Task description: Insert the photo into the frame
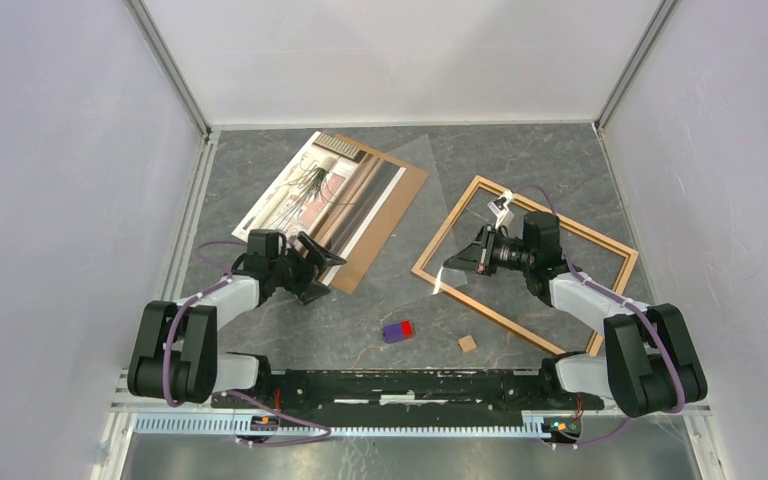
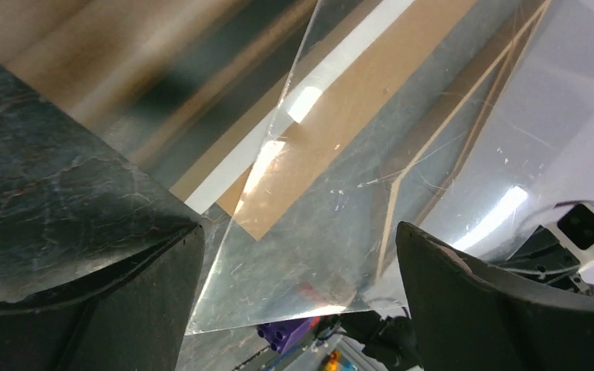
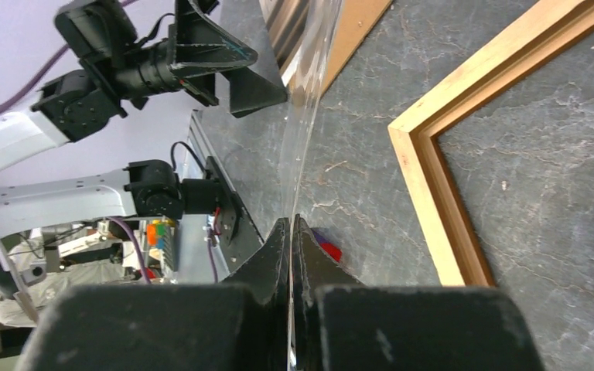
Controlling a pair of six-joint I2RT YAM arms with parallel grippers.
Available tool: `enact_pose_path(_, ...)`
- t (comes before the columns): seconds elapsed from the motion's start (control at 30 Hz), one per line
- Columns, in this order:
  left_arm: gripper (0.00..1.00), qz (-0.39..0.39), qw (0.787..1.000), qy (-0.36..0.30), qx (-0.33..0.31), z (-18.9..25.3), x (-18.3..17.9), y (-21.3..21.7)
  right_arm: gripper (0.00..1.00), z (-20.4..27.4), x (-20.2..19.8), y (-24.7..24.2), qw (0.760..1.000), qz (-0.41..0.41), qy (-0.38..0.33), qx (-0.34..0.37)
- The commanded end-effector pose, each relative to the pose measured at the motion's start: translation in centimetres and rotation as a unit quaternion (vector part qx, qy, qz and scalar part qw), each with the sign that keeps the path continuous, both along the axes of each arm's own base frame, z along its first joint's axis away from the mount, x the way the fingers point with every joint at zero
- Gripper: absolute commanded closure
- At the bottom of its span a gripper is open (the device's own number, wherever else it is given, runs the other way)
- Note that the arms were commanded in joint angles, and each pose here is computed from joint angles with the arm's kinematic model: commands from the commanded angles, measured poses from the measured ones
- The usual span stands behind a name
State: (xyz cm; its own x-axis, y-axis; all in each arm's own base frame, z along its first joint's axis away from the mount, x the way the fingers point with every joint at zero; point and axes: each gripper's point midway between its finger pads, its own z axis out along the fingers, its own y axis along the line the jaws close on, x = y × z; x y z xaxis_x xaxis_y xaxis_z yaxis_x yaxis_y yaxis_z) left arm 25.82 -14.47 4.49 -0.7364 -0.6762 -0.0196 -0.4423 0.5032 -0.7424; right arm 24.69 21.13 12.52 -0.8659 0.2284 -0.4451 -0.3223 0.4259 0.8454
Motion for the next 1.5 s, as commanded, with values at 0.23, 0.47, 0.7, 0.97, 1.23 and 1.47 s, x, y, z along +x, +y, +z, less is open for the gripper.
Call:
enact_pose_path(0.23, 0.00, -0.026, 0.995, -0.034, -0.085, 1.9, 0.2, -2.0, 1.00, 5.6, 0.8, 0.9, 0.996, -0.001, -0.022, 0.086)
enact_pose_path(0.47, 0.00, -0.052, 0.984, -0.086, -0.147, 5.1, 0.8, -3.4, 1.00, 6.6, 0.6, 1.1, 0.995, 0.013, -0.023, 0.098)
enact_pose_path(0.7, 0.00, -0.039, 0.975, -0.103, -0.192, 6.6, 1.2, -3.5, 1.00, 6.8, 0.4, 0.9, 0.993, 0.001, -0.016, 0.113)
enact_pose_path(0.97, 0.00, -0.020, 0.973, -0.076, -0.219, 5.3, 1.7, -2.5, 1.00, 9.4, 0.3, 1.0, 0.988, 0.004, -0.023, 0.152)
enact_pose_path(1.23, 0.00, -0.027, 0.963, -0.111, -0.245, 6.5, 3.8, -2.1, 1.00, 8.2, -0.3, 0.9, 0.991, 0.011, -0.018, 0.132)
enact_pose_path(1.47, 0.20, -0.042, 0.931, -0.158, -0.325, 9.7, 4.8, -2.4, 1.00, 5.1, -1.3, 0.8, 0.995, 0.030, 0.007, 0.099)
